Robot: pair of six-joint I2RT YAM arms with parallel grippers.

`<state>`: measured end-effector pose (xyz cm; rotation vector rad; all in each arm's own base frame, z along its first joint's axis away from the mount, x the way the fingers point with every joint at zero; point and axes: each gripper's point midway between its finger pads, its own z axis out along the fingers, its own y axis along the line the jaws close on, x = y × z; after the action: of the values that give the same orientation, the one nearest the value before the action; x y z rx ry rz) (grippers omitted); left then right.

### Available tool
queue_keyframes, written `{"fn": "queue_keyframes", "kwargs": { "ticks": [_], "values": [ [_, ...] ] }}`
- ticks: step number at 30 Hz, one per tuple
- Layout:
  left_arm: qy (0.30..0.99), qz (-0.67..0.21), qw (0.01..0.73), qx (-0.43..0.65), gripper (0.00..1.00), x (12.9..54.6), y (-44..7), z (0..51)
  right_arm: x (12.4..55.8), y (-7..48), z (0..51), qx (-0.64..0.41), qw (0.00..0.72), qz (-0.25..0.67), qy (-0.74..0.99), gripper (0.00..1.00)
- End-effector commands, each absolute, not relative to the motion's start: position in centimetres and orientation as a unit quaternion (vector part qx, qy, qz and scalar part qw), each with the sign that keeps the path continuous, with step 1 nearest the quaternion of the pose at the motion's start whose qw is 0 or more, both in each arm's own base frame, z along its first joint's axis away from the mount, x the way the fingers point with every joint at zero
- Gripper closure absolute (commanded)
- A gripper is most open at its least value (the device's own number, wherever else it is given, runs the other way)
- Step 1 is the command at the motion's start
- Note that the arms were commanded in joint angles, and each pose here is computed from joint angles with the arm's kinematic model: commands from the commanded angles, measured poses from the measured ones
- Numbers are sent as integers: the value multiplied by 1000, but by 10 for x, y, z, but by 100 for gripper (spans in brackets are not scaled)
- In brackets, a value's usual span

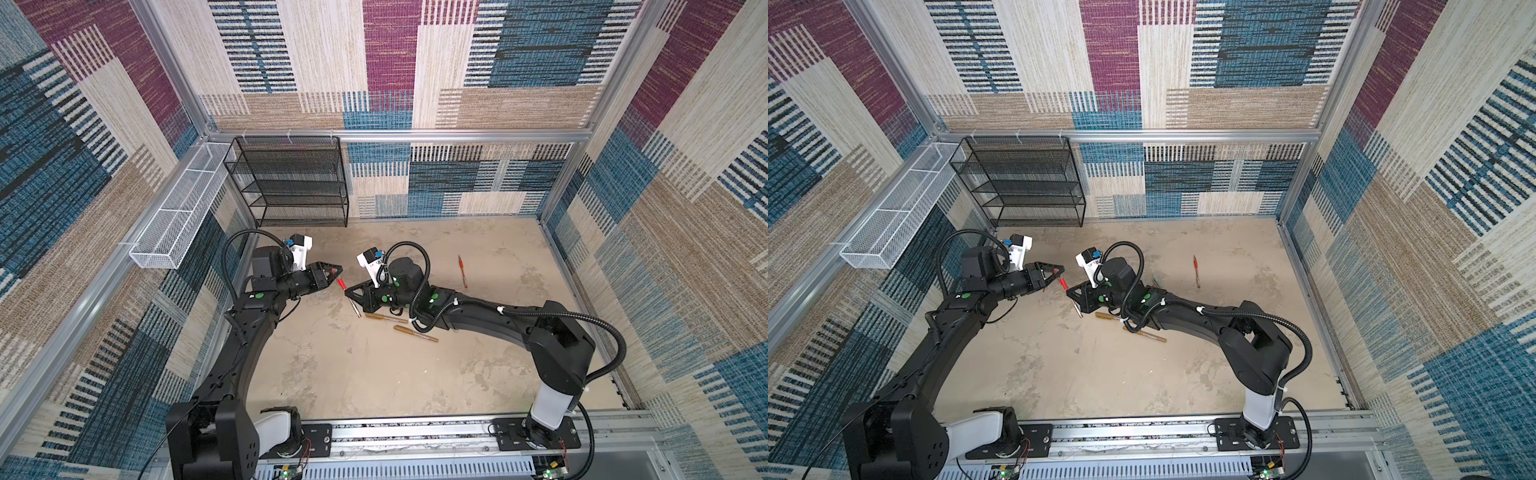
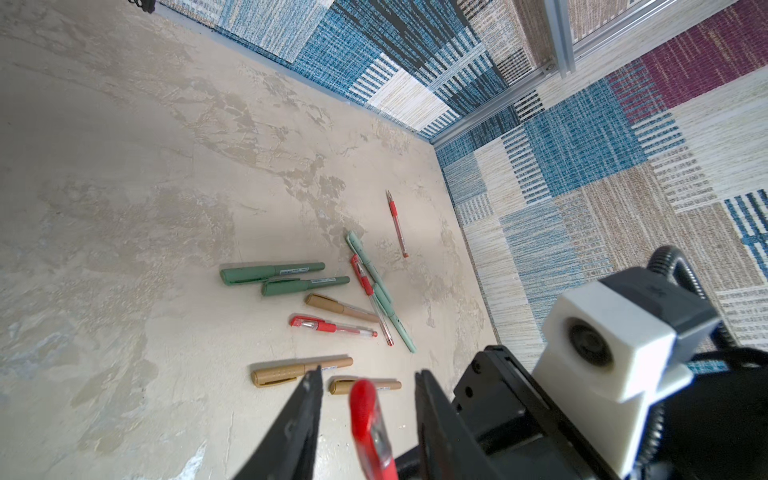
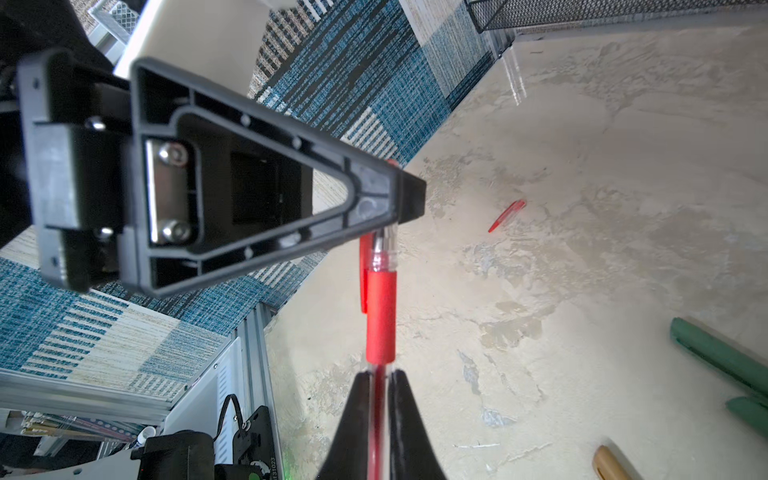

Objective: Open the pen caps
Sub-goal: 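Bring the second pen toward the left gripper while the left gripper reaches its cap, then pull the red cap off with the left gripper while the right holds the pen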

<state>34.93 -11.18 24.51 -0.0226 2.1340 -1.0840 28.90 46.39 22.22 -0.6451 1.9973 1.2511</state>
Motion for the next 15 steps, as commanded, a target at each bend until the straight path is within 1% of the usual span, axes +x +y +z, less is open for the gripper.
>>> {"fn": "queue_keyframes", "kwargs": {
  "ticks": [1,4,5,6,8,11,12,15],
  "values": [
    [822,-427,376,-6,75,352,-112,251,286,471,232,-259,352,496,750,97],
    [824,-425,375,-5,91,350,-112,254,287,473,232,-259,348,495,753,97],
    [824,-425,376,-3,95,350,-112,254,286,473,234,-260,349,496,751,96],
    [823,-424,377,-1,100,349,-112,254,286,472,233,-260,351,497,750,95],
    [824,-421,380,-1,100,350,-111,252,286,472,230,-258,352,494,752,91],
    [826,-417,378,-5,100,349,-110,254,290,472,226,-253,350,484,761,77],
    [825,-419,378,-2,100,348,-111,256,290,472,227,-254,351,484,760,74],
    [824,-421,380,0,100,348,-112,254,292,473,223,-254,353,484,759,71]
  ]
}}
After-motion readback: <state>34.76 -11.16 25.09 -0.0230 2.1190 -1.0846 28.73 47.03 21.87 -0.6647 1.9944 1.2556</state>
